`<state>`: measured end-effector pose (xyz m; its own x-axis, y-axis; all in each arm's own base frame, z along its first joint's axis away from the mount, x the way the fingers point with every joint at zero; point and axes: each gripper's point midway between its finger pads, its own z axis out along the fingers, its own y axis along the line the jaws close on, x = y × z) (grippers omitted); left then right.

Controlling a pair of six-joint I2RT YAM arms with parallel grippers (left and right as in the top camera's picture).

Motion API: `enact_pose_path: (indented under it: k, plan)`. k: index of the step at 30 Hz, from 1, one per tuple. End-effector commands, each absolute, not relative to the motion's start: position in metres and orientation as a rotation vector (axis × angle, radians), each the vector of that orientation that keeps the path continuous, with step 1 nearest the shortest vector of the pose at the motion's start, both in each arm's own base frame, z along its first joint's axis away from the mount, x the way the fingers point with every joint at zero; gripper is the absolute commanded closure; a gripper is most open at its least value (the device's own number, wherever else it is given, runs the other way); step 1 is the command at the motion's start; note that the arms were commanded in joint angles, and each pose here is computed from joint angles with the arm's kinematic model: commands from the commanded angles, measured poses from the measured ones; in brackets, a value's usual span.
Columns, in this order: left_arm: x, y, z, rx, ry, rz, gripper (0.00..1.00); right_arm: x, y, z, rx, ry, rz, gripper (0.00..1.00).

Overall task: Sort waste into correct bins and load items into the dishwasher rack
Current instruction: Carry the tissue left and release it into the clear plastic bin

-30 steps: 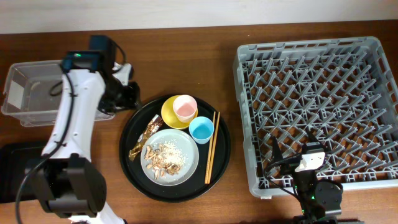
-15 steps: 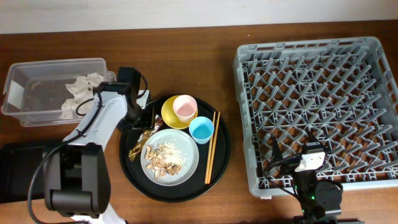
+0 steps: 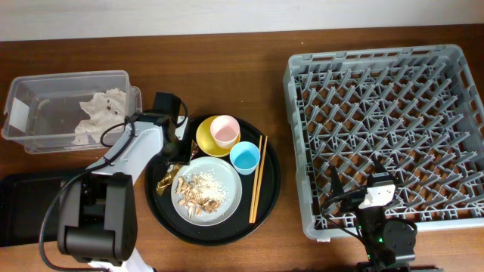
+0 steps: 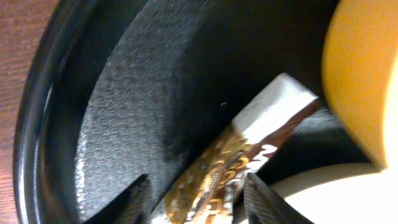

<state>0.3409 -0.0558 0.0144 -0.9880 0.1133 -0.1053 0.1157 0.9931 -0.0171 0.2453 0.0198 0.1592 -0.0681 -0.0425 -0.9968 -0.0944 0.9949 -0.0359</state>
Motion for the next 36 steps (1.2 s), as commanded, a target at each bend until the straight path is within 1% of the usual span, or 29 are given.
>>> enact_pose_path:
  k: [1, 2, 3, 4, 6, 8, 11, 16, 18, 19, 21, 24, 27, 30, 32, 34, 36]
  plan:
    - [0.341, -0.051, 0.010, 0.194, 3.028, 0.019, 0.59, 0.245, 0.017, 0.156, -0.098, 1.644, 0.025, 0.02]
    - [0.342, -0.051, 0.010, 0.195, 3.026, 0.018, 0.62, 0.245, 0.017, 0.156, -0.098, 1.644, 0.025, 0.02]
    - [0.342, -0.051, 0.011, 0.194, 3.024, 0.019, 0.70, 0.245, 0.017, 0.156, -0.098, 1.644, 0.025, 0.02]
    - [0.342, -0.051, 0.011, 0.193, 3.023, 0.018, 0.85, 0.245, 0.017, 0.156, -0.098, 1.644, 0.025, 0.02]
    - [0.342, -0.051, 0.011, 0.193, 3.023, 0.018, 1.00, 0.245, 0.017, 0.156, -0.098, 1.644, 0.025, 0.02]
    - [0.347, -0.052, 0.016, 0.162, 3.013, 0.015, 1.00, 0.245, 0.017, 0.156, -0.098, 1.644, 0.025, 0.02]
    - [0.365, -0.054, 0.036, 0.117, 2.975, 0.006, 1.00, 0.245, 0.017, 0.156, -0.098, 1.644, 0.025, 0.02]
    - [0.410, -0.060, 0.111, 0.099, 2.843, -0.017, 1.00, 0.245, 0.017, 0.156, -0.098, 1.644, 0.025, 0.02]
    - [0.427, -0.056, 0.144, 0.047, 2.776, -0.014, 1.00, 0.245, 0.017, 0.156, -0.098, 1.644, 0.025, 0.02]
    - [0.438, -0.043, 0.168, -0.052, 2.722, 0.030, 1.00, 0.245, 0.017, 0.156, -0.098, 1.644, 0.025, 0.02]
    - [0.451, -0.019, 0.195, -0.184, 2.640, 0.106, 1.00, 0.245, 0.017, 0.156, -0.098, 1.644, 0.025, 0.02]
    - [0.464, 0.030, 0.218, -0.456, 2.512, 0.191, 1.00, 0.245, 0.017, 0.156, -0.098, 1.644, 0.025, 0.02]
    - [0.468, 0.079, 0.223, -0.815, 2.369, 0.151, 1.00, 0.245, 0.017, 0.156, -0.098, 1.644, 0.025, 0.02]
    - [0.460, 0.120, 0.221, -1.204, 2.201, 0.065, 1.00, 0.245, 0.017, 0.156, -0.098, 1.644, 0.025, 0.02]
    - [0.456, 0.137, 0.219, -1.373, 2.109, 0.009, 1.00, 0.245, 0.017, 0.156, -0.098, 1.644, 0.025, 0.02]
    - [0.451, 0.153, 0.218, -1.531, 2.009, -0.055, 0.94, 0.245, 0.017, 0.156, -0.098, 1.644, 0.025, 0.02]
    - [0.448, 0.166, 0.219, -1.602, 1.953, -0.092, 0.89, 0.245, 0.017, 0.156, -0.098, 1.644, 0.025, 0.02]
